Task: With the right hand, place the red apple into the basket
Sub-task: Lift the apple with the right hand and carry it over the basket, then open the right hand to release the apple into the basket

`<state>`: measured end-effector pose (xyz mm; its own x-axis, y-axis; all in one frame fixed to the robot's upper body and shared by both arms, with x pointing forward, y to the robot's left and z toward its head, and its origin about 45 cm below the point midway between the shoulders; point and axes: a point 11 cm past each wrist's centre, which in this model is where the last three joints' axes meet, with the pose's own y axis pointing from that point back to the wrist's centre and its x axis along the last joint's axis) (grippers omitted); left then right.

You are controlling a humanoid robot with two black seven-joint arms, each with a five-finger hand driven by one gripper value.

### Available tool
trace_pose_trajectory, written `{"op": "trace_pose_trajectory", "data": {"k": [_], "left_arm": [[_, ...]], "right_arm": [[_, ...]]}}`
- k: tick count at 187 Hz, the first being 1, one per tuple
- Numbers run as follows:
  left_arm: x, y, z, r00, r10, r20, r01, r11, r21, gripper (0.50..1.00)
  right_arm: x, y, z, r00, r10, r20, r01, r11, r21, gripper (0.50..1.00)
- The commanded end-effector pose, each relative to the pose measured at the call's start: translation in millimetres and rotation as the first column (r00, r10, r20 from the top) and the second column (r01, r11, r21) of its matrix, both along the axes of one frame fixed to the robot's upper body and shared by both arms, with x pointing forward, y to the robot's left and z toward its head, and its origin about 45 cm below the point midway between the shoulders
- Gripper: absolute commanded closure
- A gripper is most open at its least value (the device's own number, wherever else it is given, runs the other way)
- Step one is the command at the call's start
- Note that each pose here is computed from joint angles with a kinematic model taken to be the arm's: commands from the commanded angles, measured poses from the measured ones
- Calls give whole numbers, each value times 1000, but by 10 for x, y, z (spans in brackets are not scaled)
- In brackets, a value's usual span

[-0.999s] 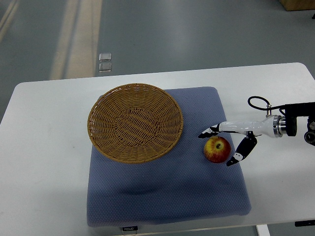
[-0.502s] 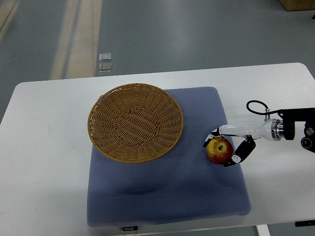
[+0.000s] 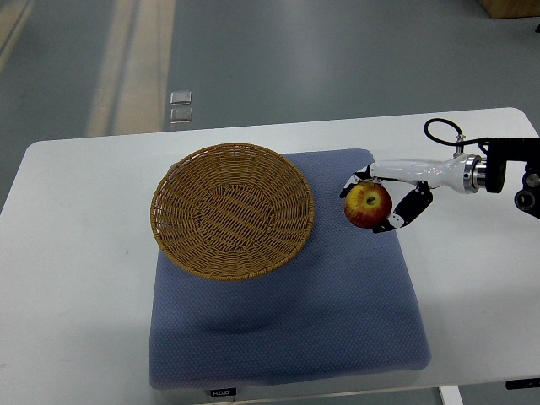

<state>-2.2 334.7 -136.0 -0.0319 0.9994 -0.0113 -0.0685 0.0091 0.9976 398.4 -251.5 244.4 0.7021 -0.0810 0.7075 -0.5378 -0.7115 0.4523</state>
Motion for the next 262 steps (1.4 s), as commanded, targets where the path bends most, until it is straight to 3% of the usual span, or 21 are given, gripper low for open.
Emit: {"op": "trace_pose_trajectory", "data": {"k": [1, 2, 12, 39, 40, 46, 59, 74, 105, 106, 127, 160, 200, 209, 210, 231, 262], "left_arm": [[-1, 0, 0, 1000, 0, 0, 0, 1000, 0, 500], [0, -5, -1, 1000, 0, 0, 0, 1000, -1, 500], [0, -5, 0, 1000, 1, 1, -1, 1000, -1, 500], [0, -5, 0, 1000, 1, 1, -1, 1000, -1, 500], [0, -5, 0, 1000, 1, 1, -1, 1000, -1, 500], [1, -5, 0, 1000, 3, 1, -3, 1000, -2, 500], [1, -5, 0, 1000, 3, 1, -3, 1000, -2, 500], [-16, -5, -1, 1000, 5, -2, -5, 1000, -2, 500], [-53, 1, -2, 1000, 7, -8, -7, 1000, 0, 500], [-71, 1, -2, 1000, 8, -11, -8, 1000, 0, 500], [-71, -4, -3, 1000, 6, -11, -6, 1000, -1, 500], [-69, -31, -5, 1000, 4, -10, -4, 1000, -9, 500], [-69, -25, -5, 1000, 6, -10, -6, 1000, -8, 500], [-69, -25, -5, 1000, 6, -10, -6, 1000, -8, 500], [-68, -25, -5, 1000, 7, -10, -7, 1000, -8, 500], [-70, -9, -3, 1000, 7, -10, -8, 1000, -3, 500], [-70, -15, -4, 1000, 7, -10, -7, 1000, -5, 500]], "right_arm": [[114, 104, 141, 1000, 5, 24, -5, 1000, 18, 928], [196, 186, 224, 999, 4, 37, -5, 999, 32, 924], [262, 295, 264, 999, 7, 43, -9, 999, 46, 916], [322, 619, 277, 998, 50, 41, -53, 996, 71, 914], [341, 815, 273, 996, 79, 34, -81, 994, 79, 914], [353, 931, 267, 995, 96, 31, -98, 992, 79, 912], [359, 955, 266, 995, 98, 31, -100, 992, 79, 912], [435, 1249, 194, 993, 119, 23, -121, 991, 62, 877], [414, 1575, 60, 989, 148, 0, -147, 987, 69, 857], [372, 1739, 25, 986, 168, -8, -167, 983, 80, 854], [291, 2003, -102, 979, 199, -30, -197, 978, 71, 846], [212, 2133, -268, 975, 215, -58, -212, 976, 53, 828], [167, 2034, -548, 980, 171, -100, -169, 985, 23, 718], [167, 2034, -548, 980, 171, -100, -169, 985, 23, 718], [172, 2028, -554, 981, 164, -101, -163, 986, 16, 675], [175, 2032, -543, 981, 165, -106, -164, 986, 16, 595], [211, 2077, -425, 981, 164, -99, -160, 986, 49, 587]]}}
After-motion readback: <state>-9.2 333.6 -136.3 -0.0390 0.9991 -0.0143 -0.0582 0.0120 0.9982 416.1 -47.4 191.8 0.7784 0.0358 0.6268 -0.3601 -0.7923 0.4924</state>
